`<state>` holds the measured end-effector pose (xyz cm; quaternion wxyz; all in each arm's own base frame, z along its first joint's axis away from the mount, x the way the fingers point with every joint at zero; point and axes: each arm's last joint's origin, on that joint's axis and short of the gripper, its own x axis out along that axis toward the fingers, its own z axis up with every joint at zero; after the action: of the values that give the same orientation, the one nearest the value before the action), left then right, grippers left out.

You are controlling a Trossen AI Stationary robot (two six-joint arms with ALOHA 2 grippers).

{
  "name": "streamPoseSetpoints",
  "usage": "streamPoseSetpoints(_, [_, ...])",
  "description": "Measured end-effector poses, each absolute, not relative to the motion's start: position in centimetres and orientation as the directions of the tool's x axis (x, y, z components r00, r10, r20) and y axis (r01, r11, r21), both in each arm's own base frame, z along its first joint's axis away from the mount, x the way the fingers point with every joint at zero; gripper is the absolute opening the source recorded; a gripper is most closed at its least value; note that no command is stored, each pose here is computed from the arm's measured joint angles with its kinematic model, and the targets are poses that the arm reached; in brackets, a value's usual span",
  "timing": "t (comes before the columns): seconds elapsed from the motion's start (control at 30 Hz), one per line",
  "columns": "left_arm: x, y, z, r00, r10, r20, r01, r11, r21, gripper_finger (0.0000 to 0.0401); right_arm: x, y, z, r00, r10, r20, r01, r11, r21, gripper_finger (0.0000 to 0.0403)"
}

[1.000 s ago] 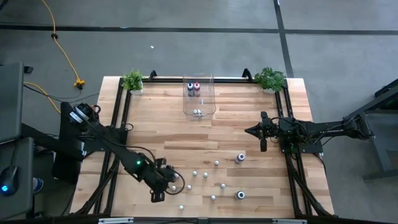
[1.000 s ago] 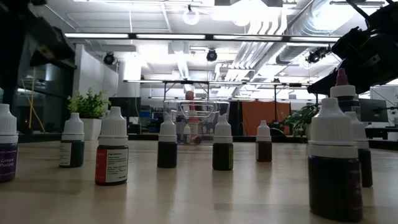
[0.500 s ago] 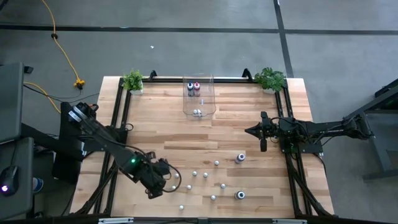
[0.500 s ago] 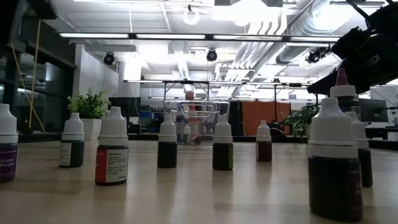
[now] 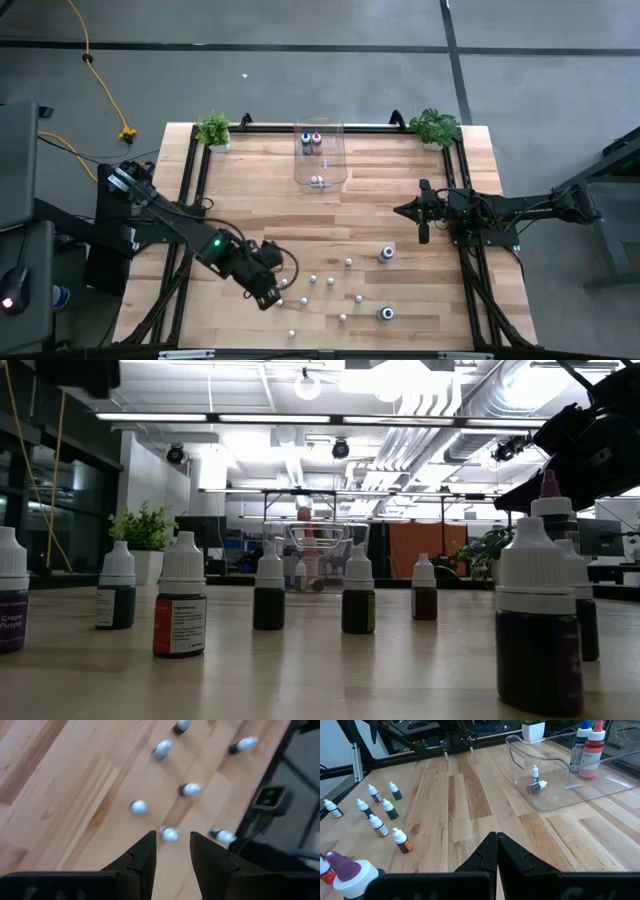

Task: Pick & Place food coloring
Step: Put the small purple food coloring into the transparent bin

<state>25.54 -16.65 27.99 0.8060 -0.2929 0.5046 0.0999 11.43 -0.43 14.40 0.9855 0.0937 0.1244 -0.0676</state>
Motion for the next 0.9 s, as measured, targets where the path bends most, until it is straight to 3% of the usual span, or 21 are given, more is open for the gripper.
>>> streamPoseSetpoints(0.3, [26.9, -15.1, 27.8, 0.447, -0.197, -0.873, -0.493, 0.76, -0.424, 0.0115, 11.4, -0.4, 14.4, 0.96, -0.11, -0.257, 0.157, 0.973, 0.168, 0.0])
streamPoseSetpoints(0.7, [28.8, -17.9, 22.5, 0.267, -0.262, -0.928, -0.63, 0.681, -0.373, 0.0115, 11.4, -0.4, 14.4, 0.96, -0.11, -0.258, 0.156, 0.973, 0.168, 0.0])
streamPoseSetpoints(0.9, [28.5, -18.7, 21.8, 0.294, -0.167, -0.941, -0.71, 0.621, -0.332, 0.0115, 11.4, -0.4, 14.4, 0.96, -0.11, -0.257, 0.156, 0.973, 0.168, 0.0])
